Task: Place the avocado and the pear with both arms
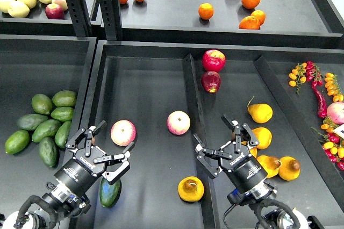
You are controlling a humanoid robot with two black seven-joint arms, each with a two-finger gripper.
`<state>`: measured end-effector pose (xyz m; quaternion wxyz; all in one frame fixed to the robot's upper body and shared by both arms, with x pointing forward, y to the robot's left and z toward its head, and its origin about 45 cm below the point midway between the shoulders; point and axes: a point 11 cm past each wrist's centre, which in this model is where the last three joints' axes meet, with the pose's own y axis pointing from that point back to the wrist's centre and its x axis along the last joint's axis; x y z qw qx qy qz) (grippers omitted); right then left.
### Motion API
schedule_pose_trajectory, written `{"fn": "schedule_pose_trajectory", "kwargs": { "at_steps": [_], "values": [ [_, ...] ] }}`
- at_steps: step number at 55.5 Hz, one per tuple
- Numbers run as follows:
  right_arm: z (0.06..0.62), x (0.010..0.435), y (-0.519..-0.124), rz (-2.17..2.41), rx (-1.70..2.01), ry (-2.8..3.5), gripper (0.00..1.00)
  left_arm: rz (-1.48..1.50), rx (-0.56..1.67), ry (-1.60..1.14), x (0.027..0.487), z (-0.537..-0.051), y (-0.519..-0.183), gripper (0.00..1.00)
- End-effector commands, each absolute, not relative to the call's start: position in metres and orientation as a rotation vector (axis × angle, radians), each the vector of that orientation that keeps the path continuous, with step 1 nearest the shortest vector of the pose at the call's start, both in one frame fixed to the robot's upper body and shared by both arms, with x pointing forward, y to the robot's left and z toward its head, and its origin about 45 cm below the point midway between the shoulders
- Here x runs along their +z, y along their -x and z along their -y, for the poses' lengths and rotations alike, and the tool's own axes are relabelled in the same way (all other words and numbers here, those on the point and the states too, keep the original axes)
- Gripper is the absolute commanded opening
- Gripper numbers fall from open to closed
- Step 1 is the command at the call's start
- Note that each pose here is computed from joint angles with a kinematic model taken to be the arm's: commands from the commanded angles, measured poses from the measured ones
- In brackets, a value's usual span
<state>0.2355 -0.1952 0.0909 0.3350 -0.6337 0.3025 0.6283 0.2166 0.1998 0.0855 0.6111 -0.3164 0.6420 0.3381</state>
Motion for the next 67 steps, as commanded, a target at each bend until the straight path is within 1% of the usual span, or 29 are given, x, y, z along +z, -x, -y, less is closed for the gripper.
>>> {"fn": "schedule_pose_trajectory", "kwargs": {
  "at_steps": [1,7,44,67],
  "values": [
    [0.195,0.091,-0.235,-0.789,1.640,1.653,1.00,-1.480,0.778,0.730,0.086,-0.200,-0.217,0.99],
    [0.195,0.090,-0.235,-0.790,1.641,1.652,1.00,-1.468,0.759,0.733,0.092,-0.198,-0.219,0.99],
    [0.195,0.091,-0.235,-0.790,1.641,1.651,1.00,-1.481,0.768,0.740,0.089,-0.199,-0.217,1.00],
    [0.195,0.091,-0.235,-0.788,1.640,1.652,1.00,-1.515,0.748,0.713,0.083,-0.188,-0.209,1.00]
  ]
}}
